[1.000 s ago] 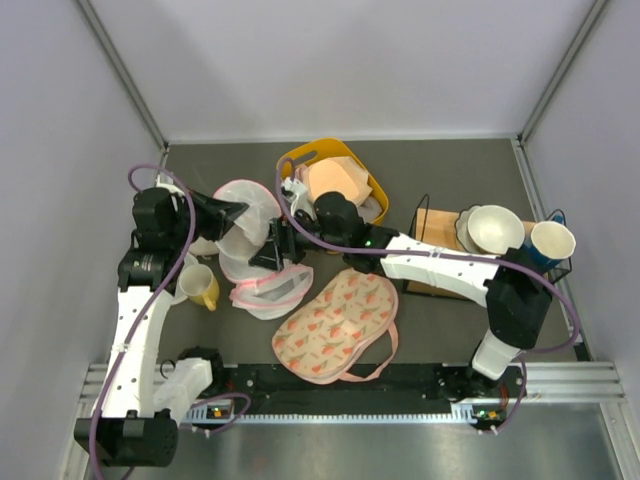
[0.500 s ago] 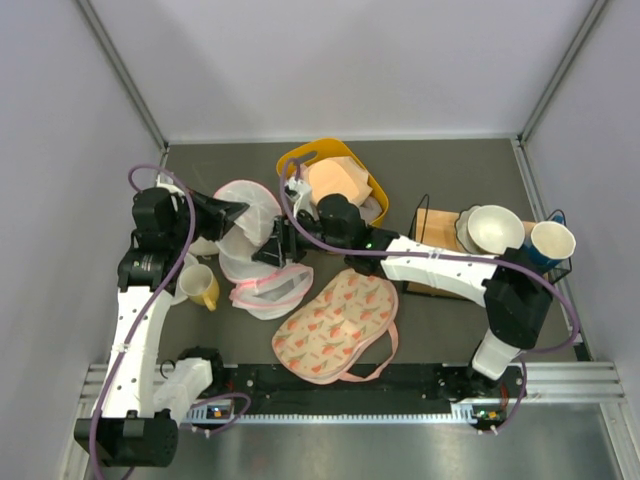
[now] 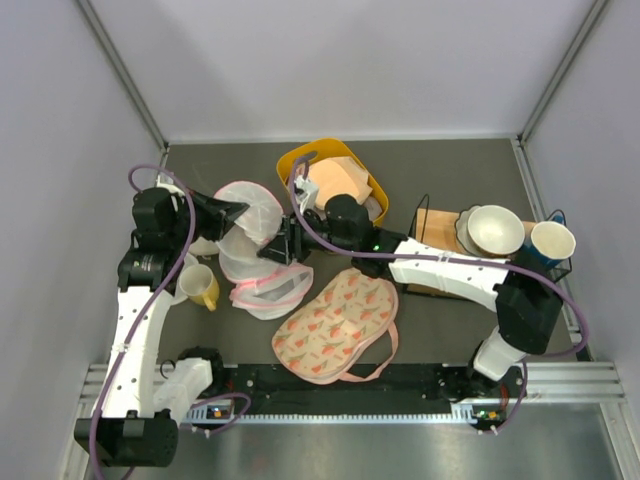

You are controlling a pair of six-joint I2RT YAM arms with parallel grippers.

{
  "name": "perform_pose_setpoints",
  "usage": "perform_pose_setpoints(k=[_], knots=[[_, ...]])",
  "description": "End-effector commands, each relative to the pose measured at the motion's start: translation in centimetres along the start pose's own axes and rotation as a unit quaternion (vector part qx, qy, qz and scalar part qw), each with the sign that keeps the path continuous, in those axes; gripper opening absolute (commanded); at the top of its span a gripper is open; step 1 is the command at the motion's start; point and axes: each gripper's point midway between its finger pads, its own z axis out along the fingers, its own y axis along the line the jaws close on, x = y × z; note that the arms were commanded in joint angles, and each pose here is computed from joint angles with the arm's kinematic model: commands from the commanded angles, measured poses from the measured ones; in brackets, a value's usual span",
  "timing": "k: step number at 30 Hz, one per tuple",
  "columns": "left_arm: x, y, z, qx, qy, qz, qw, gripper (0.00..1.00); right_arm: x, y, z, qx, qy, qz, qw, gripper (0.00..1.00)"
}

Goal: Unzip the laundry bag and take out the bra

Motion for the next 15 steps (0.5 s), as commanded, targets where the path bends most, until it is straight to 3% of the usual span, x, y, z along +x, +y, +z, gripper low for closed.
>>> perform_pose_setpoints(k=[1,5,6,9,15], knots=[[-0.3,-1.9,-0.6,0.038,-0.008,0.012,0.999,0.0,-3.7,2.2,-1.3,-0.024,-0.049,-0.021,0.998,0.42],[-0.4,-2.0,-0.7,0.039,-0.01,0.012,0.999,0.0,-3.3,2.0,-1.0,-0.022,-0.042,-0.019,0.999,0.26],[-0.4,-2.0,-0.7,0.039,-0.01,0.012,0.999,0.0,-3.3,1.8,-1.0,-0.02,-0.042,-0.017,0.999,0.16],[-0.3,-2.0,-0.7,0.04,-0.01,0.013,0.999,0.0,-3.2,1.3,-1.1,-0.01,-0.044,-0.014,0.999,0.0],[-0.4,-1.9,-0.6,0.039,-0.006,0.013,0.999,0.0,-2.8,-0.6,-2.3,0.02,-0.051,-0.006,0.998,0.0]])
